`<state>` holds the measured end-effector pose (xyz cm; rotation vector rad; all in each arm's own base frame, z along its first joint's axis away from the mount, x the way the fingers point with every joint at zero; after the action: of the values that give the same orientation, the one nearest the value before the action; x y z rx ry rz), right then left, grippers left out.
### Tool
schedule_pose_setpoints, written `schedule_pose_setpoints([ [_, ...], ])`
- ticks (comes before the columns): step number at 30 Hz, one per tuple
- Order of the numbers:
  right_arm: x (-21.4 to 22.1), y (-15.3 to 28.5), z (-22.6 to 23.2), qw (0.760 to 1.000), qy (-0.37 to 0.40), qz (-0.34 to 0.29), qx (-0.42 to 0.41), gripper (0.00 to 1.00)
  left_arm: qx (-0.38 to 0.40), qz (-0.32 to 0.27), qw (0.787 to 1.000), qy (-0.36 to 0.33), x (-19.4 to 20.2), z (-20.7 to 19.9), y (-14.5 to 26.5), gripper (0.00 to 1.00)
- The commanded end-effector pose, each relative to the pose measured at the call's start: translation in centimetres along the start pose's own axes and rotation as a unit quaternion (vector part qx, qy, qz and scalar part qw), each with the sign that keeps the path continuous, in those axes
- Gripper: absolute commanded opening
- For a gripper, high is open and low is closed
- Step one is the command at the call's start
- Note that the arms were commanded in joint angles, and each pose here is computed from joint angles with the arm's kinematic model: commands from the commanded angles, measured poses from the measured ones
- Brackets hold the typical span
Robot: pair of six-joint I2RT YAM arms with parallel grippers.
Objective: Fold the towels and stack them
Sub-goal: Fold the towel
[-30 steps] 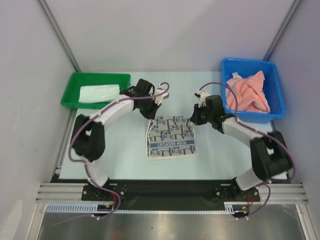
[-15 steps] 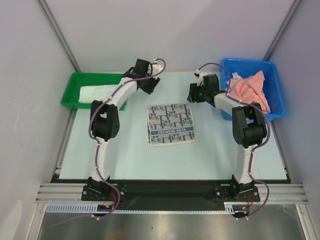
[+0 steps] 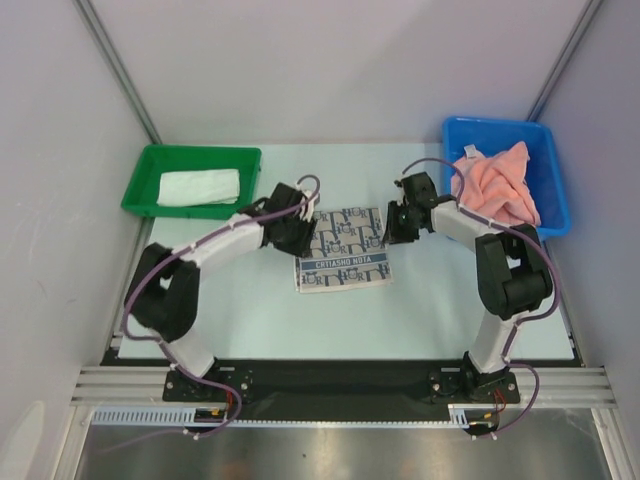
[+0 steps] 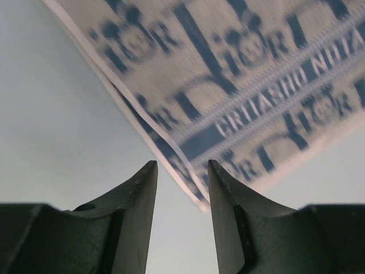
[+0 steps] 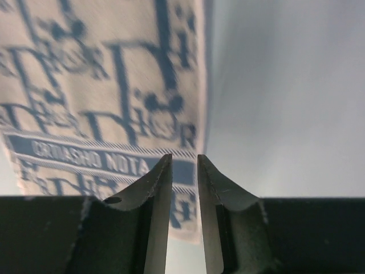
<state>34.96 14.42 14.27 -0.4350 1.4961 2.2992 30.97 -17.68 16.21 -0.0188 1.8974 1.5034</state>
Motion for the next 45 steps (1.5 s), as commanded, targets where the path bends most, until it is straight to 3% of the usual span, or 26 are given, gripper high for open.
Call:
schedule_pose_setpoints([
  [1,2.7,1.5,-0.8,0.998,-0.04,0.028,0.045,0.29,-0.003,-0.065,0.996,0.055,1.7,-3.3,2.3,0.47],
  [9,7.2,2.3,-1.5,0.996,-0.053,0.048,0.052,0.29,0.0,-0.042,0.994,0.101,5.8,-4.5,0.7,0.4],
  [19,9.7,1.4,-2.1,0.996,-0.05,0.056,0.056,0.28,-0.019,-0.024,0.993,0.11,7.2,-4.3,-1.2,0.36],
  [22,10.0,1.3,-2.1,0.996,-0.052,0.058,0.054,0.21,-0.024,-0.017,0.994,0.11,7.5,-4.2,-1.4,0.25],
  [26,9.7,1.5,-1.8,0.996,-0.05,0.053,0.052,0.08,-0.031,-0.015,0.994,0.106,7.3,-4.1,-1.2,0.0],
  [29,9.2,1.9,-1.3,0.997,-0.047,0.046,0.043,0.0,-0.035,-0.013,0.994,0.101,6.6,-4.1,-0.8,0.0],
  [36,8.3,2.9,-0.6,0.997,-0.049,0.031,0.043,0.01,-0.063,-0.014,0.993,0.102,5.7,-3.8,0.8,0.0],
  [37,8.4,3.0,-0.7,0.997,-0.053,0.032,0.047,0.04,-0.062,-0.019,0.992,0.106,5.7,-3.9,1.0,0.15],
  [38,8.6,3.0,-0.7,0.997,-0.057,0.032,0.05,0.12,-0.058,-0.018,0.992,0.111,6.1,-4.0,1.0,0.21],
  [41,9.1,3.2,-0.7,0.996,-0.065,0.032,0.054,0.23,-0.045,-0.015,0.992,0.116,6.7,-4.6,1.0,0.28],
  [45,9.6,3.0,-0.4,0.996,-0.065,0.037,0.055,0.27,-0.041,0.001,0.992,0.12,7.8,-5.2,0.3,0.33],
])
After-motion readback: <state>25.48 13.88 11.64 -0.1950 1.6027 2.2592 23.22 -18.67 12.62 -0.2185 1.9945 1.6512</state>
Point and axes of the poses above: each gripper's point midway between its finger pads, its own y axis back along the fingers, its own z axis along the line the jaws close on, x = y × z, the point moved 10 cm from there along y, back along the fingers, and after that the axes turned 5 degrees about -y, right-handed, at the moved point
